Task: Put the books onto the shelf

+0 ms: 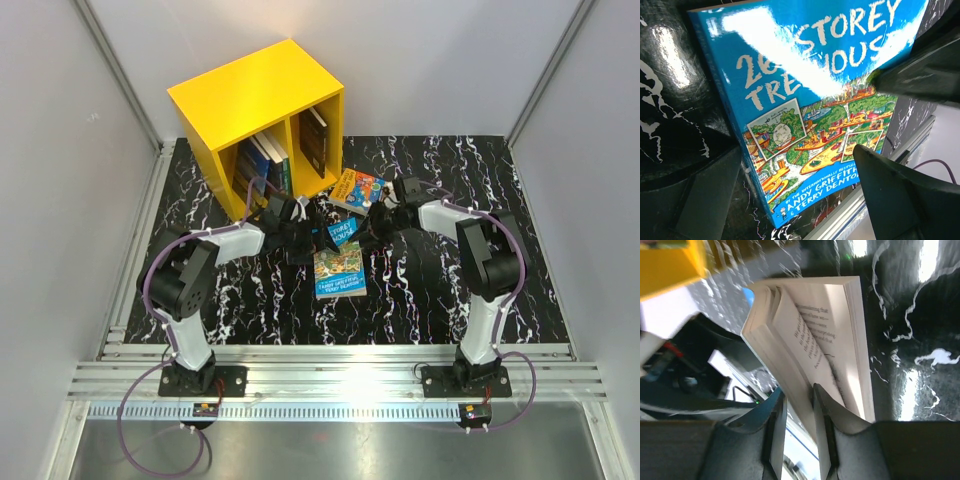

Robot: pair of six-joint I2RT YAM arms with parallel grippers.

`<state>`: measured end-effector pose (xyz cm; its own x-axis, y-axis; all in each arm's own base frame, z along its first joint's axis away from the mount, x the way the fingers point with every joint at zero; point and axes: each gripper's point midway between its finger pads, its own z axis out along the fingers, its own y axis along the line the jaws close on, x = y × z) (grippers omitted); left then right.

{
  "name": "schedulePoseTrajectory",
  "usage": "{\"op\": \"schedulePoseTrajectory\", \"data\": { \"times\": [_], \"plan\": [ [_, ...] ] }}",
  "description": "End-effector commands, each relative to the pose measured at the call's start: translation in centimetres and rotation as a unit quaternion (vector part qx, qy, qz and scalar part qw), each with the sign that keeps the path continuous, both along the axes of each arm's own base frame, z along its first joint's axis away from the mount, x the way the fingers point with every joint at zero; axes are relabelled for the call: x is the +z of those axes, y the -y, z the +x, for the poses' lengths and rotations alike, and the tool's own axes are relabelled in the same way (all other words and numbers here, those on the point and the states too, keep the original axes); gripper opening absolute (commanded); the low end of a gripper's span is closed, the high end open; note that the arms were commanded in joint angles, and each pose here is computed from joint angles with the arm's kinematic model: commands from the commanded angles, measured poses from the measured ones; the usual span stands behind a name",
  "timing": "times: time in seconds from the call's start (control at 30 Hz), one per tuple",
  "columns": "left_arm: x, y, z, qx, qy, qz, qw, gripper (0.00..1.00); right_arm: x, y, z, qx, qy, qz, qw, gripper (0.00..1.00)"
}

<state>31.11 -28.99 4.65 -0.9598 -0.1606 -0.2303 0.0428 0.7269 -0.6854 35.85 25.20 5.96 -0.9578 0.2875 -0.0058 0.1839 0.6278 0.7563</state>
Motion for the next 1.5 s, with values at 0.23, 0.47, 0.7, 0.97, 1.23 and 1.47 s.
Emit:
{"op": "schedulePoseTrajectory", "data": {
  "times": [0.23, 0.47, 0.7, 0.97, 1.23, 1.47],
  "plan": [
    [-0.1, 0.8, -1.1, -0.028, -0.013, -0.006, 1.0, 0.99, -2.9, -1.1, -5.0, 0.052, -0.048, -0.028, 0.997, 0.34],
    [0.9, 0.6, -0.9, -0.025, -0.005, -0.009, 1.0, 0.99, -1.1, -1.0, -4.5, 0.051, -0.026, -0.034, 0.998, 0.0],
    [6.1, 0.0, 0.9, -0.017, 0.03, -0.123, 0.992, 0.99, 6.9, -1.3, -3.1, 0.057, 0.039, -0.028, 0.997, 0.0],
    [7.9, -1.5, -0.2, 0.013, 0.05, -0.273, 0.961, 0.99, 14.2, -1.6, -2.2, 0.055, 0.091, -0.01, 0.994, 0.0],
    [10.6, 0.3, -1.0, -0.015, 0.047, -0.448, 0.892, 0.99, 11.9, -1.9, -3.7, 0.049, 0.058, 0.021, 0.997, 0.0],
    [12.5, 2.5, -0.3, -0.042, 0.059, -0.468, 0.881, 0.98, 8.3, -2.1, -4.4, 0.039, 0.032, 0.041, 0.998, 0.0]
  ]
}}
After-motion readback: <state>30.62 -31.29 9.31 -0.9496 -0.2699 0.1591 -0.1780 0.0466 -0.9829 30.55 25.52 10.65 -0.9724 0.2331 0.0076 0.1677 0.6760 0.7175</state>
